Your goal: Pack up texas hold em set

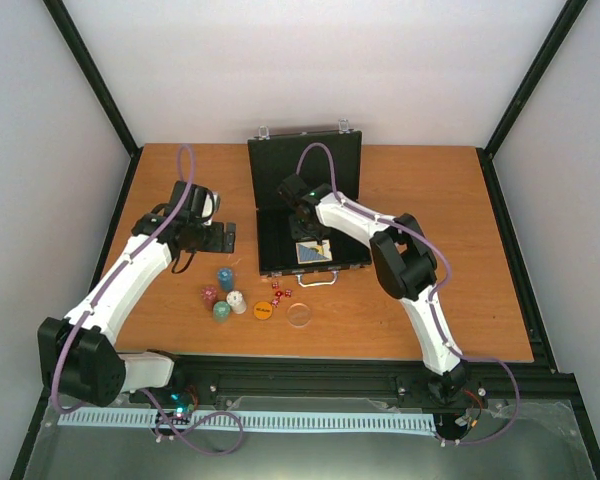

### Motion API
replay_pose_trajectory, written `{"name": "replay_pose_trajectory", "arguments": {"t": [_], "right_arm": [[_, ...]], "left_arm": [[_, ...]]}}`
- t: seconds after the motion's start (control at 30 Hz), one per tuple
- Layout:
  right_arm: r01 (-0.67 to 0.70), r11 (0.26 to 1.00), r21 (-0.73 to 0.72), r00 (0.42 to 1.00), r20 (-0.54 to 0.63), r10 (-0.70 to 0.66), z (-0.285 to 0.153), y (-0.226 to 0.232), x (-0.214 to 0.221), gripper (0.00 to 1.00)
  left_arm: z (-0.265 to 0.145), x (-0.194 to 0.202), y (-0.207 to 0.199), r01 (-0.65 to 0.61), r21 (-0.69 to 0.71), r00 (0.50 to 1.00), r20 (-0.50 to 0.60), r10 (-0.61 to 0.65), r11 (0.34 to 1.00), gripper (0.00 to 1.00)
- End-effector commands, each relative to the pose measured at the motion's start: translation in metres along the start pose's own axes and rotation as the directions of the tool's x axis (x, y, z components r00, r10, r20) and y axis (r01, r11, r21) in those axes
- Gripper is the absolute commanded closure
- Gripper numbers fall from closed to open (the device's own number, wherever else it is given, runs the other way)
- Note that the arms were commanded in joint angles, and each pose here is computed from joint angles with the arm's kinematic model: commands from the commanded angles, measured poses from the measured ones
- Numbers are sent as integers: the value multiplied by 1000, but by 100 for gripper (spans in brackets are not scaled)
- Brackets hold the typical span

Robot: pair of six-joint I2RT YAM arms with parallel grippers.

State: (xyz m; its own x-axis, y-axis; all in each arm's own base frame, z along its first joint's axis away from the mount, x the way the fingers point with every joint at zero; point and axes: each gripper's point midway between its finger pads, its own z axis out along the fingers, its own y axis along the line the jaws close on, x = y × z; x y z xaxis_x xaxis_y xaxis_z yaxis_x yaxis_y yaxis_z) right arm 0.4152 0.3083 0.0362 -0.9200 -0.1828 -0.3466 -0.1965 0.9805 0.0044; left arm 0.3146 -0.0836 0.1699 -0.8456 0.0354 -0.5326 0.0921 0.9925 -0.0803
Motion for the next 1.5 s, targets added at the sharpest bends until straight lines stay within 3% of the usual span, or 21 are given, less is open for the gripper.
{"name": "replay_pose_trajectory", "arguments": {"t": [0.0, 0.17, 0.4, 0.53, 0.87, 1.47], "right_arm": [[-3, 1000, 15, 999, -37, 4, 15, -9, 1, 93], [13, 1000, 17, 999, -48, -12, 13, -10, 1, 79], [40, 999, 17, 998, -49, -39, -1, -13, 1, 75], [47, 999, 9, 998, -44, -46, -14, -15, 4, 59], [54, 998, -27, 998, 24, -54, -53, -13, -12, 48], [48, 999, -26, 996, 79, -45, 4, -11, -58, 48]], "left_arm": [[-2, -7, -1, -18, -1, 1000, 14, 18, 1000, 0], [-1, -9, -1, -21, -5, 1000, 11, 21, 1000, 0], [0, -11, -2, -21, -5, 1000, 15, 21, 1000, 0], [-1, -12, -2, -18, -4, 1000, 17, 18, 1000, 0], [2, -10, 0, -12, -11, 1000, 16, 12, 1000, 0], [5, -12, 0, -8, -17, 1000, 0, 8, 1000, 0]]}}
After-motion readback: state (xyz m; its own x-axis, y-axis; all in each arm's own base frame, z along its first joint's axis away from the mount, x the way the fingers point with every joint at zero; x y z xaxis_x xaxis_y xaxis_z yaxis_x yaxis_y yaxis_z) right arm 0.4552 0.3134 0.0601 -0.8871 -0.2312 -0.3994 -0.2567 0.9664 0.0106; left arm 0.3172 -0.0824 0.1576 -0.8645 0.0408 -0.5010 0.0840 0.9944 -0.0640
